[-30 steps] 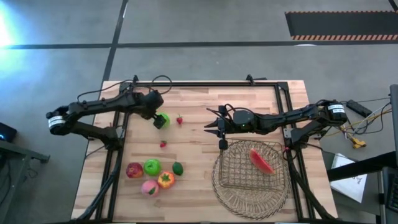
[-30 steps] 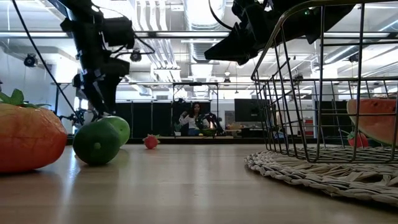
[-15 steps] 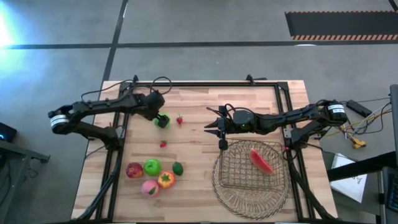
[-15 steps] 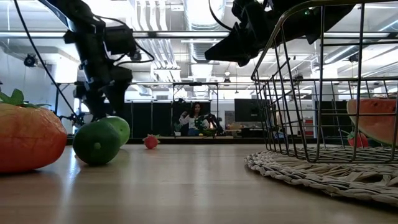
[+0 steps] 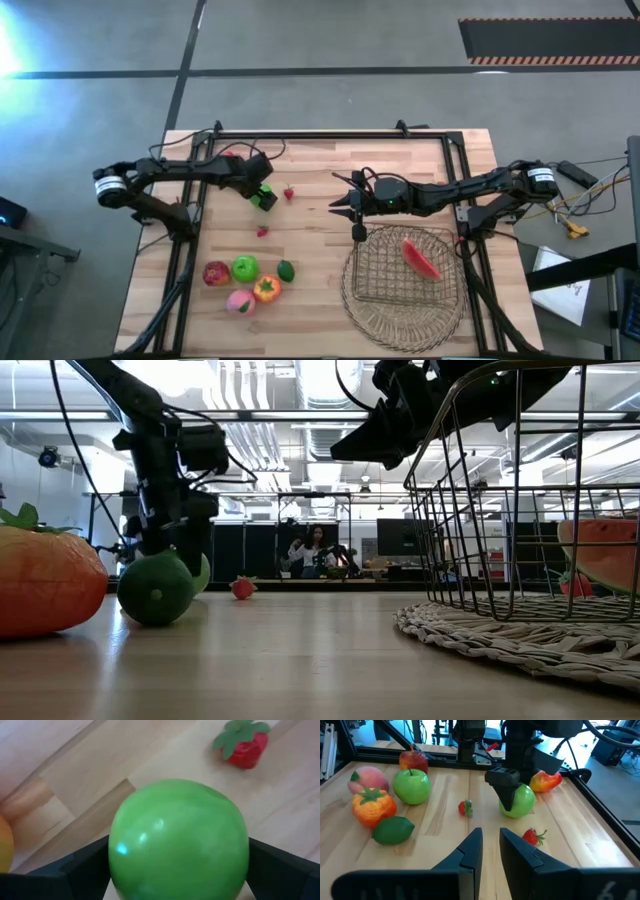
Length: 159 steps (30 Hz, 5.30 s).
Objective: Build produce basket
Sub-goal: Put the top green apple into the wire basket
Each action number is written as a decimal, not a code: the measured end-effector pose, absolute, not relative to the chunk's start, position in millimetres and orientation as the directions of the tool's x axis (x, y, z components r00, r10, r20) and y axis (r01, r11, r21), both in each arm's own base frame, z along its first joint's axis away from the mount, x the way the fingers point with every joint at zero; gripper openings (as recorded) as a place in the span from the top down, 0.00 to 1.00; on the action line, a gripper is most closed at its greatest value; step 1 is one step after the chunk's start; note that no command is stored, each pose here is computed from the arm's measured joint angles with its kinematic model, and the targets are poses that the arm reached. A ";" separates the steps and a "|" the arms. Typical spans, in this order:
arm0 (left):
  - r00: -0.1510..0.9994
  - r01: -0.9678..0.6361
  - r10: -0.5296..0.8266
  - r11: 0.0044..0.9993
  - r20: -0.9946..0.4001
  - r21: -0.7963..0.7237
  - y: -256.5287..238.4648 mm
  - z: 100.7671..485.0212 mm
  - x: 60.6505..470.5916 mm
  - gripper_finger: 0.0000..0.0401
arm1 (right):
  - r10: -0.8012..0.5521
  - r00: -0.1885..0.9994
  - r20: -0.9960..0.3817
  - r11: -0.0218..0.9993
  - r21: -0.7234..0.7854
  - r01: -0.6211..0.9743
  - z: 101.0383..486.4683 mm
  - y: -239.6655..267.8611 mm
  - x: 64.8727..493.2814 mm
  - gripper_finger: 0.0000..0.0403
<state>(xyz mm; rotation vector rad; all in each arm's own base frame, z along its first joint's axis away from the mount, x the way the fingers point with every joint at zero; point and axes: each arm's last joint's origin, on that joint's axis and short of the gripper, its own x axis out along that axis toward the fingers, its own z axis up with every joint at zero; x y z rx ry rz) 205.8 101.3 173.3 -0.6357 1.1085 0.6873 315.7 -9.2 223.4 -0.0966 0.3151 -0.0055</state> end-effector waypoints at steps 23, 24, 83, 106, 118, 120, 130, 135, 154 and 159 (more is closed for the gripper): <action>0.721 -0.192 0.360 0.925 -0.592 0.328 17.6 244.0 244.6 0.27 | -0.095 0.921 -0.377 0.990 0.057 0.125 248.3 -5.6 247.8 0.86; 0.742 -0.160 0.369 0.908 -0.560 0.387 9.2 243.9 250.1 0.27 | -0.095 0.917 -0.388 0.987 0.080 0.137 243.8 -5.6 245.9 0.86; 0.741 0.071 0.660 0.106 -0.124 0.992 -89.7 177.5 326.0 0.24 | 0.047 0.955 -0.292 0.990 0.138 -0.007 227.3 -19.7 331.6 0.97; 0.766 0.030 0.596 0.338 -0.238 0.941 -85.4 164.6 323.7 0.13 | -0.144 0.879 -0.455 0.981 0.051 0.187 206.8 -25.3 327.4 0.98; 0.722 -0.080 0.639 0.458 -0.265 0.885 -81.7 154.1 311.3 0.13 | -0.229 0.829 -0.510 0.969 -0.036 0.246 204.1 -21.8 321.9 0.98; 0.715 -0.138 0.641 0.520 -0.279 0.843 -79.6 147.1 305.4 0.13 | -0.221 0.853 -0.473 0.973 -0.052 0.224 218.5 -15.6 316.4 0.98; 0.688 -0.411 0.648 0.719 -0.326 0.561 -71.6 123.1 285.3 0.13 | -0.041 0.892 -0.450 0.994 0.073 0.082 283.0 37.8 248.9 0.98; 0.693 -0.465 0.645 0.741 -0.321 0.485 -71.8 124.0 286.0 0.13 | 0.095 0.809 -0.580 0.972 0.231 0.051 274.2 64.6 216.5 0.98; 0.724 -0.483 0.625 0.761 -0.292 0.432 -73.3 129.1 290.1 0.13 | 0.003 0.780 -0.625 0.966 0.203 0.158 186.4 83.5 232.5 0.98; 0.725 -0.485 0.625 0.762 -0.290 0.429 -73.4 129.4 290.2 0.13 | 0.034 0.756 -0.653 0.965 0.218 0.145 179.3 85.2 233.3 0.98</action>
